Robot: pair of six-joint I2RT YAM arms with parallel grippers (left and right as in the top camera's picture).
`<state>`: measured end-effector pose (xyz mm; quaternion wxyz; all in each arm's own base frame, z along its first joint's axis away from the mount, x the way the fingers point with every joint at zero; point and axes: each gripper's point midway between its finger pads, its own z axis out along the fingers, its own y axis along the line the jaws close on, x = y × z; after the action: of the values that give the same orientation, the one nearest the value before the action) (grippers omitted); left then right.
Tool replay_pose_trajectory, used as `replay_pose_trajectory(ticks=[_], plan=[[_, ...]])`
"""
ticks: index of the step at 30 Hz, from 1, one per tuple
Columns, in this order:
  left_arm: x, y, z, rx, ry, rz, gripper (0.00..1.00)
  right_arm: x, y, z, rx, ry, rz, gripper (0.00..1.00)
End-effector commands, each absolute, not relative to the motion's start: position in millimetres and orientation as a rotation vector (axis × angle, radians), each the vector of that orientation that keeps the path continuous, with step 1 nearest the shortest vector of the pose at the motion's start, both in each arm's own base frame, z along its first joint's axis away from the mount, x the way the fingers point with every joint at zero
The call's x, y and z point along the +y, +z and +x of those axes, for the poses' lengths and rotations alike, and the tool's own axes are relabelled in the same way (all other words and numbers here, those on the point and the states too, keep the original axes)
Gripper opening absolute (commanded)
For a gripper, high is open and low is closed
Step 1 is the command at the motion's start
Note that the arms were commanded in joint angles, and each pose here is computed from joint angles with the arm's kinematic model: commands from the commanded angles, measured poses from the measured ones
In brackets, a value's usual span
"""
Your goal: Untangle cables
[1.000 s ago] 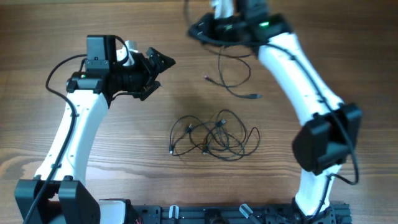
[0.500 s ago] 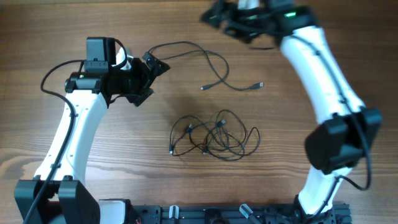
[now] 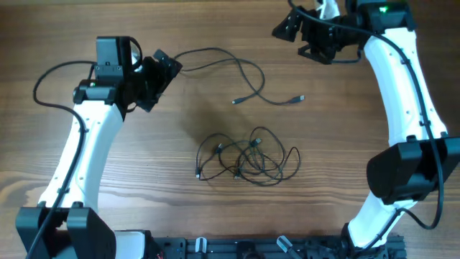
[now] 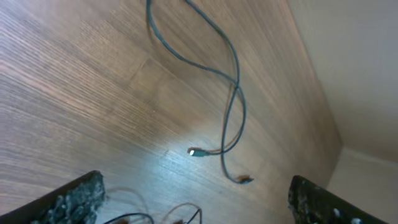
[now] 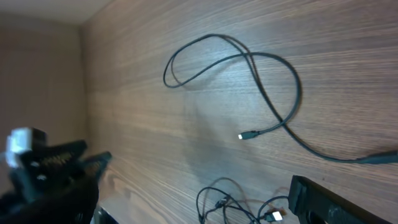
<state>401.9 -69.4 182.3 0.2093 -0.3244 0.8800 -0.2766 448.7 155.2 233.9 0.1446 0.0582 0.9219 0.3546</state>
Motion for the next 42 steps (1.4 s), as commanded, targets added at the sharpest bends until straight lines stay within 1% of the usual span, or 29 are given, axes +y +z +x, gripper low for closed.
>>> replay_pose_trajectory(ticks=[1, 3, 6, 9, 13, 16, 18, 20, 22, 26, 31, 34, 36, 42], plan=[[-45, 239, 431, 2.349, -0.584, -0.785, 0.99, 162, 241, 445, 2.639, 0.995, 0.084, 1.00], [-29, 246, 442, 2.334, -0.455, -0.824, 0.99, 167, 241, 443, 2.643, 0.998, 0.068, 1.00], [-28, 229, 460, 2.378, -0.413, -0.814, 0.99, 177, 241, 439, 2.650, 1.005, 0.039, 1.00], [-32, 186, 474, 2.457, -0.385, -0.839, 1.00, 187, 240, 435, 2.659, 1.003, 0.009, 1.00], [-34, 130, 484, 2.524, -0.371, -0.995, 0.99, 192, 232, 431, 2.693, 0.918, -0.004, 0.99], [-35, 98, 488, 2.548, -0.361, -1.085, 0.99, 194, 227, 428, 2.712, 0.849, -0.013, 1.00], [-37, 85, 491, 2.565, -0.357, -1.087, 0.99, 198, 225, 426, 2.718, 0.824, -0.028, 1.00], [-40, 76, 495, 2.571, -0.350, -1.074, 0.98, 203, 224, 424, 2.723, 0.814, -0.046, 1.00], [-42, 71, 498, 2.570, -0.341, -1.065, 0.94, 208, 224, 421, 2.725, 0.818, -0.061, 1.00], [-51, 61, 506, 2.557, -0.323, -1.029, 0.89, 216, 224, 417, 2.728, 0.821, -0.098, 1.00], [-61, 44, 509, 2.546, -0.182, -0.976, 0.89, 223, 224, 414, 2.725, 0.820, -0.147, 1.00], [-61, 38, 510, 2.531, -0.092, -0.955, 0.86, 223, 224, 414, 2.725, 0.820, -0.149, 1.00], [-63, 34, 510, 2.530, -0.073, -0.947, 0.83, 223, 224, 413, 2.726, 0.820, -0.148, 1.00], [-60, 17, 510, 2.546, -0.054, -0.958, 0.80, 222, 223, 412, 2.733, 0.818, -0.148, 1.00]])
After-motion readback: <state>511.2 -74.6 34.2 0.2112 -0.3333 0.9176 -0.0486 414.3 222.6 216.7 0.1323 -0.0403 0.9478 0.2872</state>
